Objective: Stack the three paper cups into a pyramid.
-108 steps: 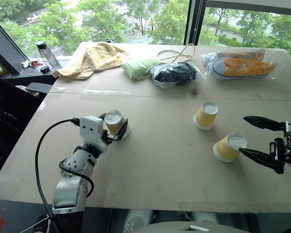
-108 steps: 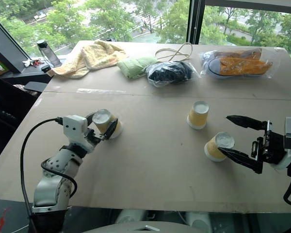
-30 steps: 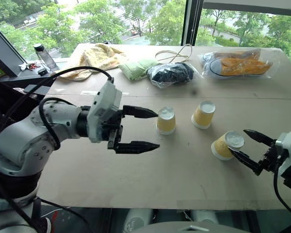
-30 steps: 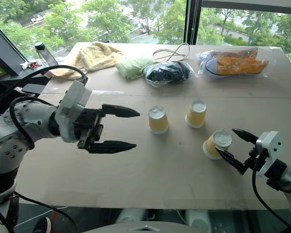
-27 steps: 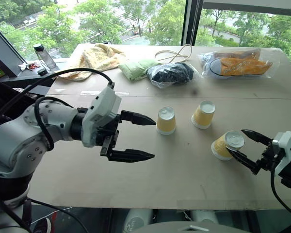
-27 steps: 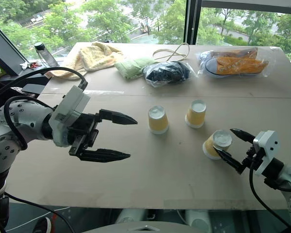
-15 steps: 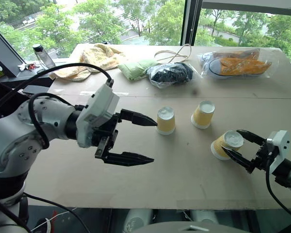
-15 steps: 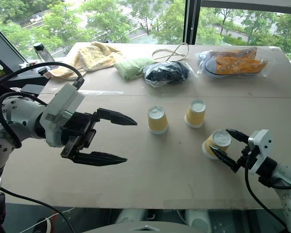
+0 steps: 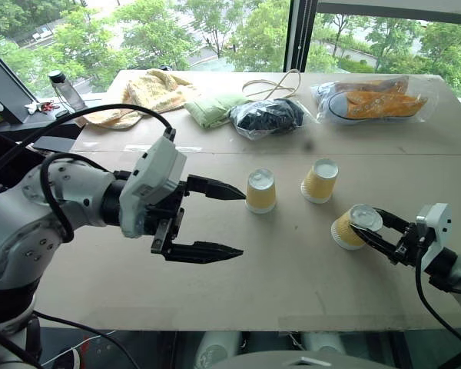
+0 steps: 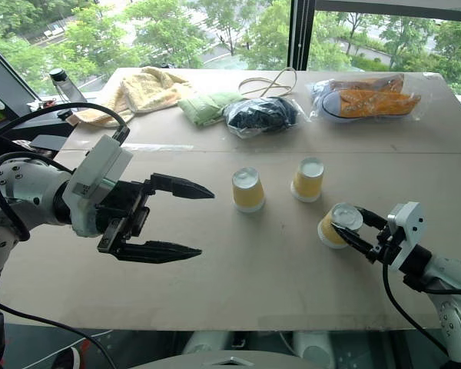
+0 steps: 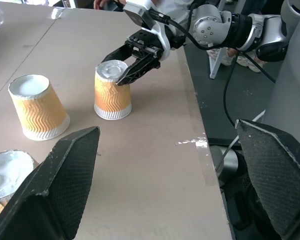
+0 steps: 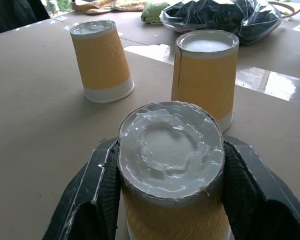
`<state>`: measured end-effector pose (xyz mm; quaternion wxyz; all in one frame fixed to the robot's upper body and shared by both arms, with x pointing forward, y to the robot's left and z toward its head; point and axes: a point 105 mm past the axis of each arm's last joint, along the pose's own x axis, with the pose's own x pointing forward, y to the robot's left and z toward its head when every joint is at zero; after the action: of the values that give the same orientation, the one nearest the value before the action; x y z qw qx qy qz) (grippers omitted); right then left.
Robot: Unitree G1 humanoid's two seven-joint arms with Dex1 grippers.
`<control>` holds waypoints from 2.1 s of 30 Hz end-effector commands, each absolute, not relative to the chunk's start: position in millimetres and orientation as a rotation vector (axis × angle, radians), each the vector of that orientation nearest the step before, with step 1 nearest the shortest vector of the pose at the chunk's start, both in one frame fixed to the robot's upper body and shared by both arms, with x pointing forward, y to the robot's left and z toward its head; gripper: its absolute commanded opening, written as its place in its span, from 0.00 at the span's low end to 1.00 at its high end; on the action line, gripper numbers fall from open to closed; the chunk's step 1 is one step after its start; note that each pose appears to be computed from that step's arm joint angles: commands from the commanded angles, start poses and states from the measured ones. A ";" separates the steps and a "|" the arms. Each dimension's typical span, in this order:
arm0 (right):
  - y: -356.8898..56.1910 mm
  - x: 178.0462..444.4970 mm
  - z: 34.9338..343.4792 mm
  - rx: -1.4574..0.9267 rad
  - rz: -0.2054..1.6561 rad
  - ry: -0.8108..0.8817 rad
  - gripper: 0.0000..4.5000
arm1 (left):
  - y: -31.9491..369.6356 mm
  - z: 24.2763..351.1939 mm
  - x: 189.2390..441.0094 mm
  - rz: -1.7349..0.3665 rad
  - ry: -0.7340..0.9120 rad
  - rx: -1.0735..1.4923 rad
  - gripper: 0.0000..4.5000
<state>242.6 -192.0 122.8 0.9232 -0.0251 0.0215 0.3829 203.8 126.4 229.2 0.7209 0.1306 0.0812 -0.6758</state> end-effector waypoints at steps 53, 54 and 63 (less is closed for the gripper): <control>-82.3 324.5 153.2 -0.121 0.906 0.050 0.44 | 161.6 216.1 207.3 -1.093 0.055 0.247 1.00; -81.1 323.5 153.0 -0.117 0.916 0.054 0.44 | 161.6 215.9 207.3 -1.092 0.054 0.247 1.00; -74.0 314.5 146.9 -0.097 0.968 0.097 0.98 | 168.6 212.9 207.7 -1.076 0.066 0.257 1.00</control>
<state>320.3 -79.1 135.5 0.8896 -0.0408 0.0671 0.4500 208.3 165.6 205.6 0.8493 0.1078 0.0475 -0.5146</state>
